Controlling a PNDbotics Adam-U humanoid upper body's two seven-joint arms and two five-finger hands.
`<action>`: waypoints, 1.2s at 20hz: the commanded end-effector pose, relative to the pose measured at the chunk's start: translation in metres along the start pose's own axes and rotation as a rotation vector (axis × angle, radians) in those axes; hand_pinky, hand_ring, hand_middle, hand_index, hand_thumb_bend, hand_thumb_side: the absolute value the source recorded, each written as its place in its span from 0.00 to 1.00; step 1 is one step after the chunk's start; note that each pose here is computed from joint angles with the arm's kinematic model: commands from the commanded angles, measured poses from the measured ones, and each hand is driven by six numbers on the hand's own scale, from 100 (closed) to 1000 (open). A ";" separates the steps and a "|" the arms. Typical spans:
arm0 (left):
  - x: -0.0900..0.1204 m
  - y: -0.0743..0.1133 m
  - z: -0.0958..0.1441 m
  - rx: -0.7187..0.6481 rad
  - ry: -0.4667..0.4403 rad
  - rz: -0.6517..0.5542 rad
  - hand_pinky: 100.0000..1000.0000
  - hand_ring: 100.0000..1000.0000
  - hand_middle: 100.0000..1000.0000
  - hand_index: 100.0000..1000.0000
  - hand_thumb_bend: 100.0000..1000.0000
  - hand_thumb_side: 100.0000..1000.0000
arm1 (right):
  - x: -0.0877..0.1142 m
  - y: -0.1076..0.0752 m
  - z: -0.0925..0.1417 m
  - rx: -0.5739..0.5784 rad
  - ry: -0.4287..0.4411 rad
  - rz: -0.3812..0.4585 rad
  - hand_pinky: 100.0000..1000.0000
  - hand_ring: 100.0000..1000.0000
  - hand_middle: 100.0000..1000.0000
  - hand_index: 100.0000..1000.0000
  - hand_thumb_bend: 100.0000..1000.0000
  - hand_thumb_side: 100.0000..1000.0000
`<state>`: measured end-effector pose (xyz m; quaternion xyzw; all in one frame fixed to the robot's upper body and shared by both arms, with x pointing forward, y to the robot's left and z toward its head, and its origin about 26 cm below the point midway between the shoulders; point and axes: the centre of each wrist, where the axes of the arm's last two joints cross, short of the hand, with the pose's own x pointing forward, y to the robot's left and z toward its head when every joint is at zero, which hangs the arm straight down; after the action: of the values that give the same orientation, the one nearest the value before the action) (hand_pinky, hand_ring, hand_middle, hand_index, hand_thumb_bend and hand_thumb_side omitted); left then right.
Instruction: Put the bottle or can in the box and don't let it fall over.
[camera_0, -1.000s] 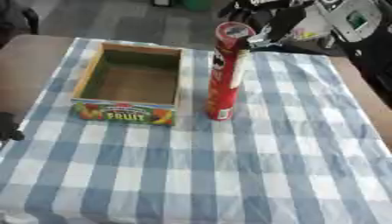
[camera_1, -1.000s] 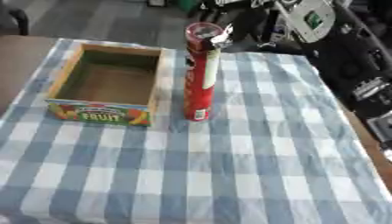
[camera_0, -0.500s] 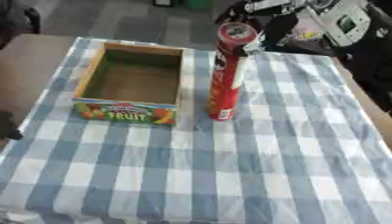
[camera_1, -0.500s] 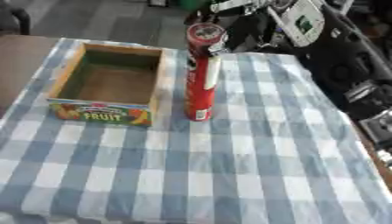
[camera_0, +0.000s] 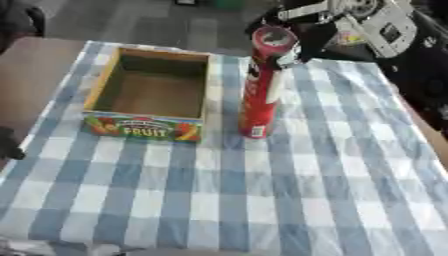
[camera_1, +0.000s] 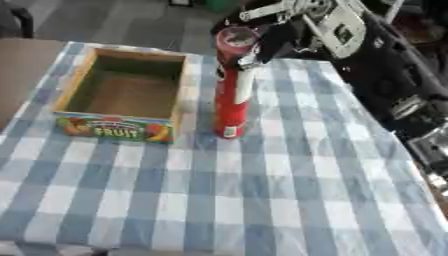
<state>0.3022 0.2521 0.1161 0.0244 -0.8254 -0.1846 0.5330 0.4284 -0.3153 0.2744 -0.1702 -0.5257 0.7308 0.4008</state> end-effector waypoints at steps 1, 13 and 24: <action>0.008 0.002 -0.004 0.000 -0.031 -0.006 0.64 0.46 0.46 0.63 0.31 0.58 | 0.001 -0.015 0.015 -0.063 0.013 0.032 0.34 0.47 0.65 0.78 0.02 0.42; 0.007 0.003 -0.003 0.001 -0.025 -0.009 0.64 0.46 0.46 0.63 0.31 0.58 | 0.037 -0.050 0.040 -0.286 -0.073 0.149 0.27 0.42 0.58 0.74 0.01 0.36; 0.008 0.000 -0.006 -0.011 -0.036 -0.004 0.64 0.46 0.46 0.63 0.32 0.58 | 0.073 -0.078 0.042 -0.558 -0.207 0.186 0.25 0.41 0.56 0.74 0.02 0.33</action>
<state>0.3033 0.2511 0.1180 0.0231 -0.8267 -0.1858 0.5305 0.3936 -0.2787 0.3579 -0.2336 -0.7121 0.6178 0.2379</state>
